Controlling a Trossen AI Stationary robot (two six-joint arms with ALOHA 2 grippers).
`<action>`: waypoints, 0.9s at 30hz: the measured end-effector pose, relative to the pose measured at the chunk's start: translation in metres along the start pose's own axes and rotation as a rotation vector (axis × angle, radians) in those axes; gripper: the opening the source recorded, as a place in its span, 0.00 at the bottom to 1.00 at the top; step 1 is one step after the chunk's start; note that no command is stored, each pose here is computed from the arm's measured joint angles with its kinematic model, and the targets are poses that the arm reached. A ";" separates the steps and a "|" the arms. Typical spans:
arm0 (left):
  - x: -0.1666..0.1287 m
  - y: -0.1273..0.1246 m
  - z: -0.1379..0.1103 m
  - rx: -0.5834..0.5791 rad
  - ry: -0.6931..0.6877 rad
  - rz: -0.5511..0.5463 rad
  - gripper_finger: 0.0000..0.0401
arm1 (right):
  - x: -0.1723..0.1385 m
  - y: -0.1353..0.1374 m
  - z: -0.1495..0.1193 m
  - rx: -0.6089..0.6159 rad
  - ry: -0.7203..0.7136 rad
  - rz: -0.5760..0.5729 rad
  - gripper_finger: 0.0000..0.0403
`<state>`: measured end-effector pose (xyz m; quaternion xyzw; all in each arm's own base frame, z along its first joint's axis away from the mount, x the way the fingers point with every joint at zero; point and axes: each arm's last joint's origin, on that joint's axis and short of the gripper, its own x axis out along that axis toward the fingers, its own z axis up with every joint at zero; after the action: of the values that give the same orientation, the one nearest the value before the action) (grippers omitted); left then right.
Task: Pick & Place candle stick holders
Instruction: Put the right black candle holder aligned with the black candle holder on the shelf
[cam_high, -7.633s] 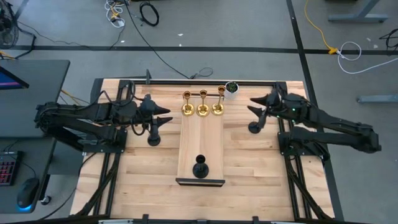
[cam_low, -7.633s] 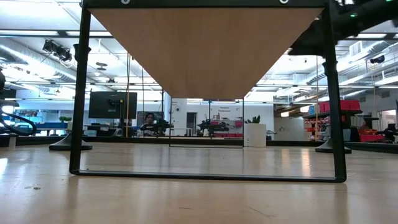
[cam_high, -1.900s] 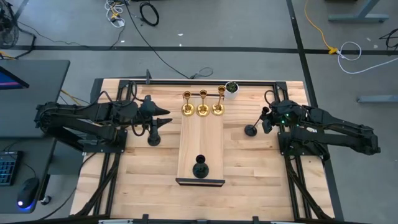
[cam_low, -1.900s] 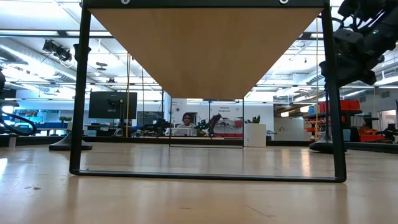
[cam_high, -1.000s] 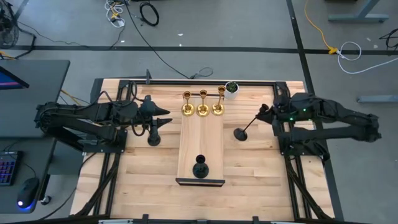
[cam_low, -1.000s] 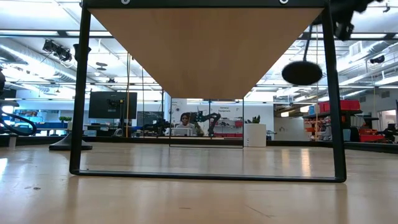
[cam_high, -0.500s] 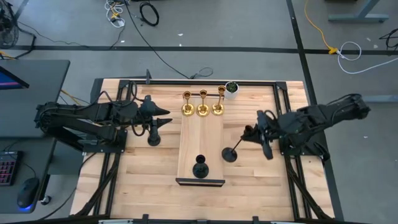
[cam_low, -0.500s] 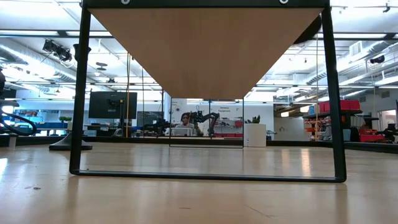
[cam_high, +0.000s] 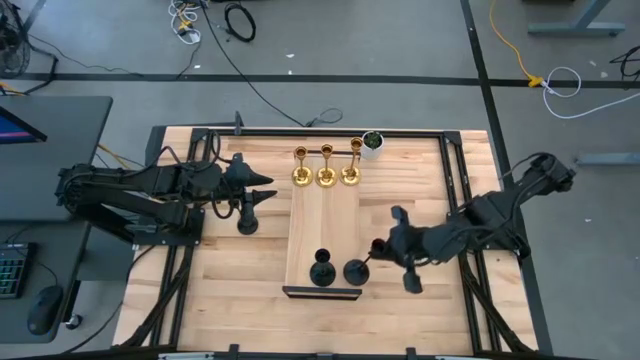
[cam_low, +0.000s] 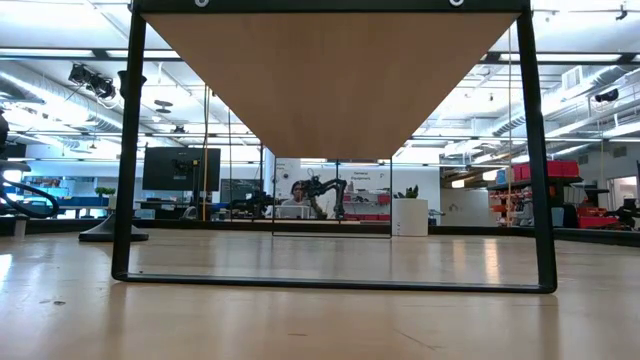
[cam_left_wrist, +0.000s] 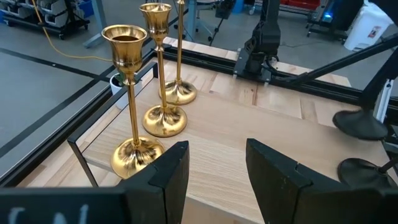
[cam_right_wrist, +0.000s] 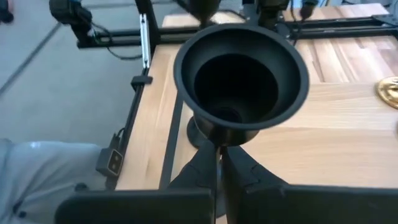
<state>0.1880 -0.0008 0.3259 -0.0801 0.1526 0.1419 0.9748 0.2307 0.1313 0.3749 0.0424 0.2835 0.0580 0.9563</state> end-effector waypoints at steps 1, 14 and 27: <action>0.000 0.000 0.000 0.000 0.000 0.000 0.40 | 0.003 0.002 0.000 -0.011 0.011 0.001 0.00; 0.000 0.000 0.000 0.002 0.001 0.000 0.40 | 0.023 0.011 0.004 -0.018 0.062 -0.015 0.00; 0.000 0.000 0.000 0.004 0.004 0.001 0.40 | 0.028 0.014 0.007 -0.006 0.037 0.012 0.00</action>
<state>0.1879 -0.0008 0.3255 -0.0782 0.1550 0.1417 0.9746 0.2563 0.1481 0.3674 0.0399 0.3008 0.0655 0.9506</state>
